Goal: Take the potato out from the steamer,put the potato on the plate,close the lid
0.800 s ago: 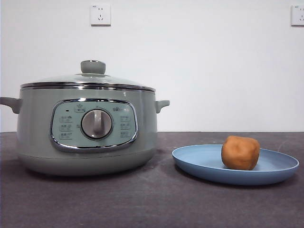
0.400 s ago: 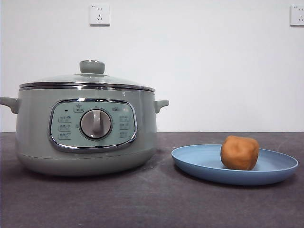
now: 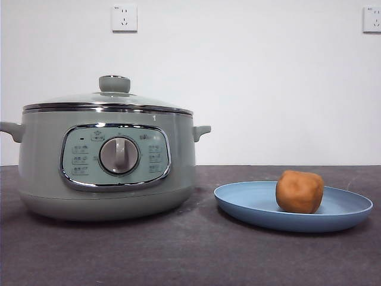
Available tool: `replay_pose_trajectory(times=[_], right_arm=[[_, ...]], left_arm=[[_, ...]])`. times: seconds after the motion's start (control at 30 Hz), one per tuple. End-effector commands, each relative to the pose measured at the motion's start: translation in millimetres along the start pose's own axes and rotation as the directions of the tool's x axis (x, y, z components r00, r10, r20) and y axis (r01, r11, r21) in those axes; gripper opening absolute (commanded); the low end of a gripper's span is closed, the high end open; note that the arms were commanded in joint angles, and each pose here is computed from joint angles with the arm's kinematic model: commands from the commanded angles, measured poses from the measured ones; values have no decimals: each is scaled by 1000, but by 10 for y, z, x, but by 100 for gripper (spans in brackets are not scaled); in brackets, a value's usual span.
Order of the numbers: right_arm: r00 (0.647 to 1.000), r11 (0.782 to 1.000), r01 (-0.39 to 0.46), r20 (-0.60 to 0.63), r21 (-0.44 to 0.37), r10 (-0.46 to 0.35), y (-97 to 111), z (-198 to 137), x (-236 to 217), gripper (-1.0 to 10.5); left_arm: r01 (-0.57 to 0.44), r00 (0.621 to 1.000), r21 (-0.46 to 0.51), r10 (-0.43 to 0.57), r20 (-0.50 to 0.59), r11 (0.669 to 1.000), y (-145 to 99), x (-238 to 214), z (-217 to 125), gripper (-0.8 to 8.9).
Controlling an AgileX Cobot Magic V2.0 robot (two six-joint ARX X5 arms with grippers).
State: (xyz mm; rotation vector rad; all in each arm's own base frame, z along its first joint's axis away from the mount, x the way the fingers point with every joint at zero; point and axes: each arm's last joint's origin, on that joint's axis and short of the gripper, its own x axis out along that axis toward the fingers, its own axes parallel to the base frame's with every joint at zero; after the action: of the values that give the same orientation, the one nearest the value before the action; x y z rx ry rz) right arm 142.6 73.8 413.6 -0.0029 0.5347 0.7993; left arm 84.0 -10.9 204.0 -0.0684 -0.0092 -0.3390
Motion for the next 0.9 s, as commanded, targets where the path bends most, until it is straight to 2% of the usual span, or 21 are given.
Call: replay_pose_trajectory(times=[0.03,0.5,0.63,0.8,0.9], right_arm=[[1000,1000,-1,4,-7,1,2,3,-1,-2],[1000,1000,-1,4,-7,1,2,3,-1,-2],[1000,1000,-2,4,-7,2,2,3,-1,-2],[1000,1000,-1,4,-7,1,2,3,-1,-2],[1000,1000,-1,4,-7,1,2,3,-1,-2]], left_arm=[[-3,1000,-26,4,8,1000,24,38,-117,0],[-23,998,-84,18,-55,996,70,101,-421,1],[-49,995,-108,40,-90,993,79,101,-466,1],[-92,980,-144,64,-187,985,87,87,-561,0],[-86,983,-139,61,-175,987,86,89,-550,0]])
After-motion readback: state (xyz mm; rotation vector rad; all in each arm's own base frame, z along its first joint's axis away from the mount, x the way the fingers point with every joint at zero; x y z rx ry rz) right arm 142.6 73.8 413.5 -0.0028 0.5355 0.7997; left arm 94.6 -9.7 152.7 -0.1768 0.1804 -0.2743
